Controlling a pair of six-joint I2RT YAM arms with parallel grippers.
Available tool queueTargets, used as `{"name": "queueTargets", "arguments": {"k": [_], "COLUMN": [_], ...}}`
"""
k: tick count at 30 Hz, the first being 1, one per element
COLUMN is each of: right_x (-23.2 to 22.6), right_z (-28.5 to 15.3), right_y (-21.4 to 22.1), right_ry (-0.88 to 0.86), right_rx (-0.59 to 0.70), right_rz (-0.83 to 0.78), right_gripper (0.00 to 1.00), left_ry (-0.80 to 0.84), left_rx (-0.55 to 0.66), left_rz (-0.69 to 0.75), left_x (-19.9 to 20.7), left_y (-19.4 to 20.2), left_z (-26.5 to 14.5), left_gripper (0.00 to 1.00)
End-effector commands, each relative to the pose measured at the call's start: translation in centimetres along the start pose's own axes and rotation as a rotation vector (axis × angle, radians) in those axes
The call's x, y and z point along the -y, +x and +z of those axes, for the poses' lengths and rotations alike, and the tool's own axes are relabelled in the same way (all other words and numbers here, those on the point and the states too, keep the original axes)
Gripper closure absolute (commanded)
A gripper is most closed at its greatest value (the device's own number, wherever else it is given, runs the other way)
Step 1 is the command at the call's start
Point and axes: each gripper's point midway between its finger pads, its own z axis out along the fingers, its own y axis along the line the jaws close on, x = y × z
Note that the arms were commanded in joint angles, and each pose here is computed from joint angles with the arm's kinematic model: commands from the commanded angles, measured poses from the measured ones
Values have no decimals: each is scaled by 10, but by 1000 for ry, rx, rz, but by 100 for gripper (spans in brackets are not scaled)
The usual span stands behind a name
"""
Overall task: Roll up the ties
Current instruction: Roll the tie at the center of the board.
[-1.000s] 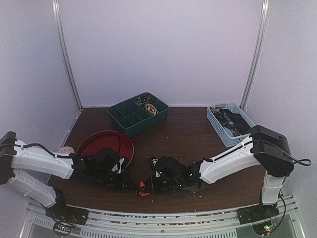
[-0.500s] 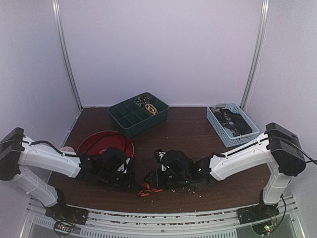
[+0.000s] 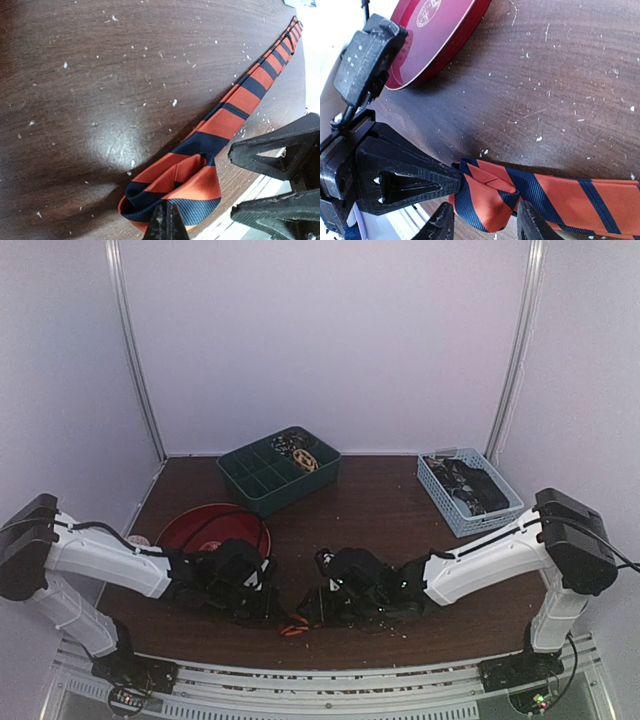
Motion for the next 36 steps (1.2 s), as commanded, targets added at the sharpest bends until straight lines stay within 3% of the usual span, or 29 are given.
{"name": "queueTargets", "arguments": {"k": [1, 12, 19, 22, 36], "right_x": [12, 16, 12, 11, 34], "right_z": [5, 17, 18, 17, 20], "right_y": [14, 27, 23, 21, 2], "right_ry": [33, 21, 17, 19, 152], "right_rx": [-44, -84, -78, -71, -75], "right_rz": [24, 70, 46, 33, -123], "right_gripper": [54, 65, 93, 100, 100], "left_ry": [9, -27, -53, -68, -82], "left_rx": [20, 1, 14, 22, 9], "left_rz": [29, 30, 22, 22, 31], "left_x": [10, 0, -9, -14, -15], "left_y": [-8, 3, 4, 4, 5], "left_z": [2, 5, 6, 4, 9], "left_gripper": [100, 100, 100, 100, 100]}}
